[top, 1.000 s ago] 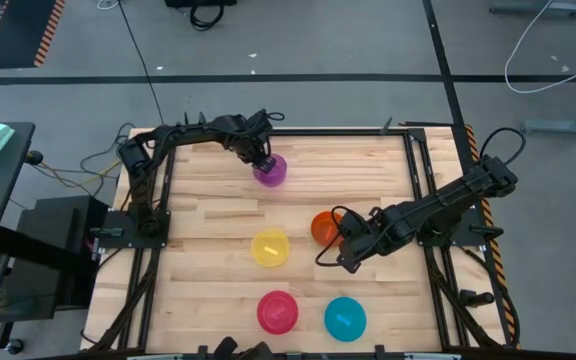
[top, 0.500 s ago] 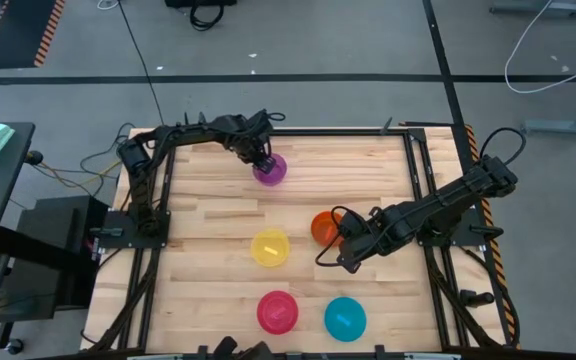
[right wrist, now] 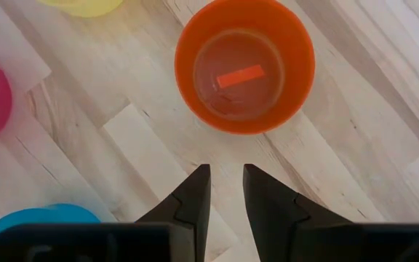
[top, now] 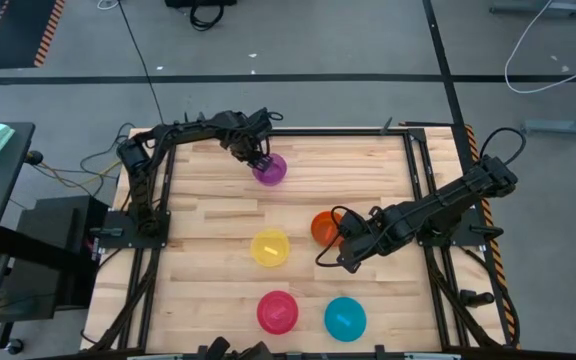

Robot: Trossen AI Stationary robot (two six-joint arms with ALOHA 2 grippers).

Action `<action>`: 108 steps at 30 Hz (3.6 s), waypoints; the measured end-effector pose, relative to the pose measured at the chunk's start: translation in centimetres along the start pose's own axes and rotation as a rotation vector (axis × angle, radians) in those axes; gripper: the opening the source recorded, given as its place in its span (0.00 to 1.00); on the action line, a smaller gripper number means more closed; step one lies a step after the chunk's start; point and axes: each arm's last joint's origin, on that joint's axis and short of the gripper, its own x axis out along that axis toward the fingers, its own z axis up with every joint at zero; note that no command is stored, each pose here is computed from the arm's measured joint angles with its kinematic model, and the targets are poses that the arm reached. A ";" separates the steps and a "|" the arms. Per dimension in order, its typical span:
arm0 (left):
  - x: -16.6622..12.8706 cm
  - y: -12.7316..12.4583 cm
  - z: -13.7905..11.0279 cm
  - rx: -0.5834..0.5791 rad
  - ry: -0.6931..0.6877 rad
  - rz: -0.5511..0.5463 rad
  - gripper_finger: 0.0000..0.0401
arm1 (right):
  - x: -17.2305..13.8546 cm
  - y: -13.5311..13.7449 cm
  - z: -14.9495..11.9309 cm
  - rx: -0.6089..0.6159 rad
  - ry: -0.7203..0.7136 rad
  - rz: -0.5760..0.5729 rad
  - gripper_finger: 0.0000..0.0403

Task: Nest bowls inside each other
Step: Stack the violet bowl on top of the yellow bowl

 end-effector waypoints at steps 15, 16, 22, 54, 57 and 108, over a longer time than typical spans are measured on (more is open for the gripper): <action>2.7 -0.3 0.4 -0.025 0.034 -0.026 0.35 | 0.0 0.1 0.0 0.006 -0.005 0.008 0.23; 3.0 -0.3 0.4 -0.025 0.043 -0.030 0.35 | 0.0 0.1 0.0 0.006 -0.006 0.009 0.23; 4.0 -0.3 0.5 -0.026 0.054 -0.028 0.35 | 0.0 0.1 0.1 0.003 -0.015 0.010 0.23; 2.2 -2.6 -1.7 0.163 0.144 -0.018 0.03 | 0.0 0.1 0.2 0.000 -0.047 -0.007 0.23; 0.8 -3.7 -2.5 0.198 0.138 -0.031 0.02 | 0.0 0.1 0.2 -0.011 -0.047 -0.008 0.23; -1.6 -17.6 -13.9 0.497 0.173 -0.133 0.02 | 0.0 0.2 0.1 -0.101 -0.053 -0.004 0.23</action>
